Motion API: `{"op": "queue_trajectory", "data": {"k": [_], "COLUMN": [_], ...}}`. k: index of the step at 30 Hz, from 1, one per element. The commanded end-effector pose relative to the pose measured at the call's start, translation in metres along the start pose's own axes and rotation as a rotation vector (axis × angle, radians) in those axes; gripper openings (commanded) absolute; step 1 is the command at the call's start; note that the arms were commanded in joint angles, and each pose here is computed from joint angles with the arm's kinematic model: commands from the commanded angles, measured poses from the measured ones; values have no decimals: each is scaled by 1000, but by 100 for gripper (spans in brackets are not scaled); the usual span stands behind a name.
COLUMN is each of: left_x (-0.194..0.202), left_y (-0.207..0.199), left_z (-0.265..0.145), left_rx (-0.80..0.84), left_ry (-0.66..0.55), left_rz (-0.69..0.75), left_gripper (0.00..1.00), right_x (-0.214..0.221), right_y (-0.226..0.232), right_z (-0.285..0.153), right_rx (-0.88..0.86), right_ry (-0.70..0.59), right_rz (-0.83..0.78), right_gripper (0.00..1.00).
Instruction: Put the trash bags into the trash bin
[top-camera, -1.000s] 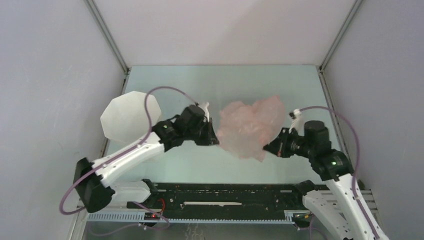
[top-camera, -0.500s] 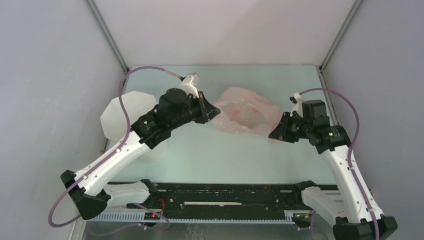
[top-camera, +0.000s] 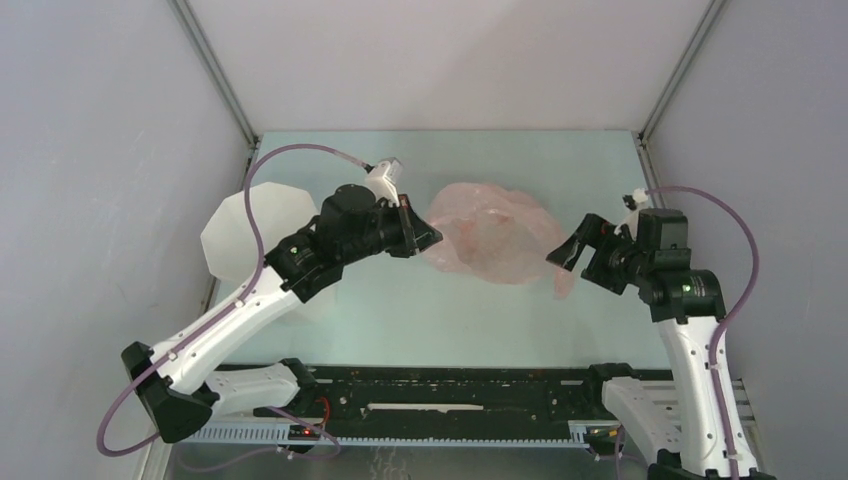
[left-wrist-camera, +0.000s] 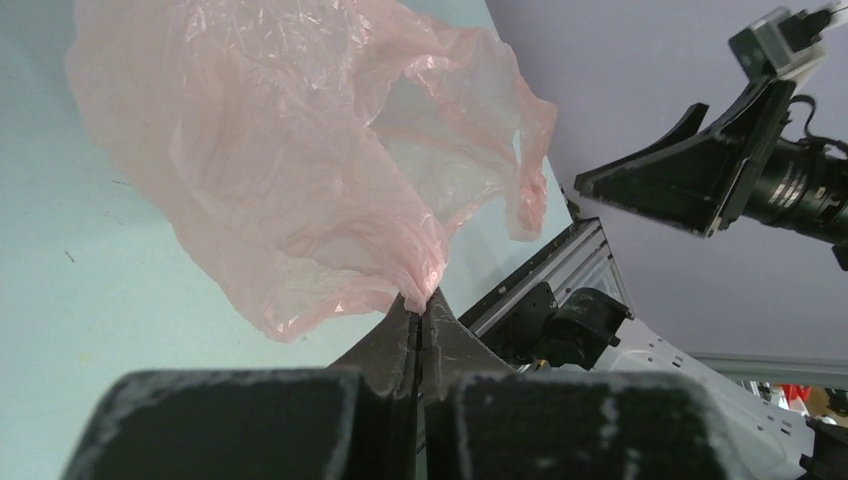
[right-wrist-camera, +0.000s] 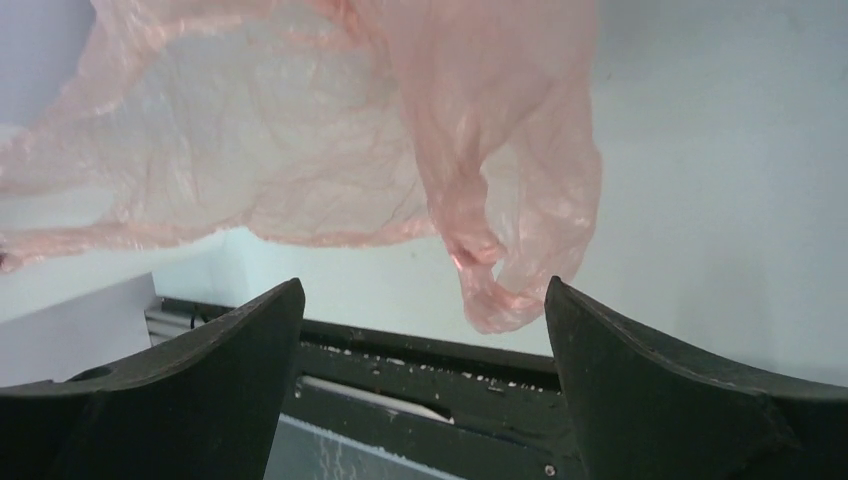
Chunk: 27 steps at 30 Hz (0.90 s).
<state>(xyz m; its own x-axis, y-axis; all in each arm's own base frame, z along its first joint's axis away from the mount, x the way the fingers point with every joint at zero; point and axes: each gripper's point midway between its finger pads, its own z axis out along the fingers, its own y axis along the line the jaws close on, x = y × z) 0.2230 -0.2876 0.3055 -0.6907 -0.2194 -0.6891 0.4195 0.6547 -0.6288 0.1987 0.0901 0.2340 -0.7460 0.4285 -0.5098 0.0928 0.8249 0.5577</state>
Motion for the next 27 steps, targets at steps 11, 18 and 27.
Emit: {"op": "queue_trajectory", "data": {"k": [11,18,27], "left_x": [-15,-21,-51], "left_y": [-16,-19,-42], "left_z": [6,9,-11], "left_rx": [40,48,96], "left_ry": [-5,-7,-81], "left_rz": [5,-2,-25], "left_gripper": [0,0,0], "right_x": [-8,20,43], "right_y": [-34,-19,-3], "right_z": [16,53,55], "right_rx": [459,394,342], "right_ry": [-26,9,57], "right_rz": [-228,-279,-312], "right_gripper": [95,89,93]}}
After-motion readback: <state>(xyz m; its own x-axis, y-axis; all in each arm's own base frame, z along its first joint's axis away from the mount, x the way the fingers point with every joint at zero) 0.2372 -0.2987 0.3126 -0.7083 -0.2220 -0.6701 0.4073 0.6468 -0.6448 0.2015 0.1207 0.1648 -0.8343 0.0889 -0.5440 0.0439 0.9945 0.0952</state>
